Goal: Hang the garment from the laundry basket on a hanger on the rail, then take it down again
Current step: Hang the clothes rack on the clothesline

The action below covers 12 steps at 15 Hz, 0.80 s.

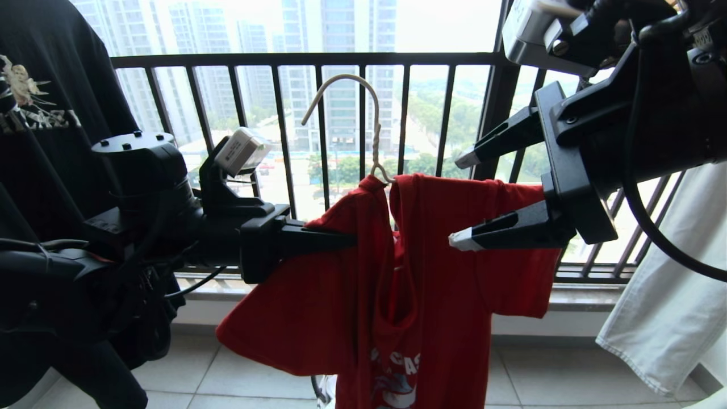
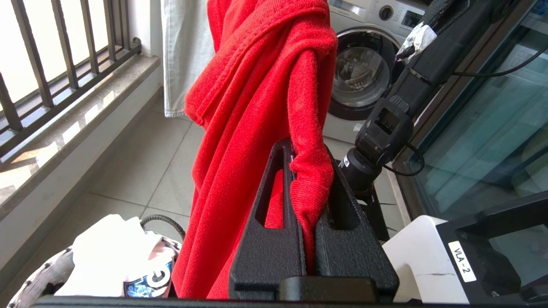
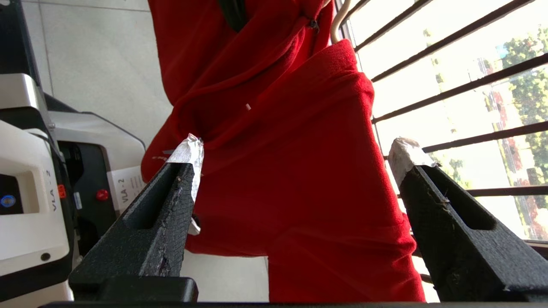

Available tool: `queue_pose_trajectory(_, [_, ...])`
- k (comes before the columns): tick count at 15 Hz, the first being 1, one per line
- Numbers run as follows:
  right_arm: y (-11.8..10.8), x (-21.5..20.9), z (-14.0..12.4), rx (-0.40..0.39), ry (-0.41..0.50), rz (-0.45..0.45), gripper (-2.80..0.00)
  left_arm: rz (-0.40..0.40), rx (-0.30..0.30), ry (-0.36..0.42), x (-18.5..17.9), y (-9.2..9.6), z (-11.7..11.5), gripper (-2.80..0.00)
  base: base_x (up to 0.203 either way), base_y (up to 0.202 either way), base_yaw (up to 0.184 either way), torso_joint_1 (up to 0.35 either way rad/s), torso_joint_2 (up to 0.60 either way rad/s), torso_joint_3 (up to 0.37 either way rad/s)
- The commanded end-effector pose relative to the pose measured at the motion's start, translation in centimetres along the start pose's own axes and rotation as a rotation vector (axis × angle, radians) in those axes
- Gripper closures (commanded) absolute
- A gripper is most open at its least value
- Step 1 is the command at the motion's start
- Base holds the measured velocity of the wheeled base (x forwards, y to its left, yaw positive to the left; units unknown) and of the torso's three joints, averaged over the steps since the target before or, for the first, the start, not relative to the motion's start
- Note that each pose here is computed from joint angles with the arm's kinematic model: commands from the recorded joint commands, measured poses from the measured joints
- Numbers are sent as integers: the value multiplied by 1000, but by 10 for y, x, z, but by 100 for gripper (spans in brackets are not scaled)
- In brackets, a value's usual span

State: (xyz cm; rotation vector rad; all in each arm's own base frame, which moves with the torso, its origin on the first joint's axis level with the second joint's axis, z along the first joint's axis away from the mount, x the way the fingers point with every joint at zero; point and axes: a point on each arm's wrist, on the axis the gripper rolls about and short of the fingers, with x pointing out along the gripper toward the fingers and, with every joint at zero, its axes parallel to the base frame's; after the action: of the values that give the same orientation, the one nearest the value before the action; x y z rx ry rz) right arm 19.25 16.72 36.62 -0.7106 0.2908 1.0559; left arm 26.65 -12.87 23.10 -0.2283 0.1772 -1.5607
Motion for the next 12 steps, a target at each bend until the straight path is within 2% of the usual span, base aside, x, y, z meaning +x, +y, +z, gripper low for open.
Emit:
queue_pose_trajectory(1, [2,9,1,-7,-7,45,-280,-6,23,-9,-3,-6,3,0,0,0,0,0,0,0])
queue_pose_trajectory(2, [2,12,2,-4,-31,83,-280,-11,36,-12,-5,-11,6,0,0,0,0,0,0,0])
queue_pose_trajectory(4, [3,15,3,-6,-53,112,-280,-115,57,26,-17,-17,10,0,0,0,0,0,0,0])
queue_pose_trajectory(5, [3,15,3,-7,-55,114,-280,-138,64,35,-21,-18,12,0,0,0,0,0,0,0])
queue_pose_trajectory(12, [5,18,11,-6,-120,135,-280,-136,87,32,-28,-24,15,0,0,0,0,0,0,0])
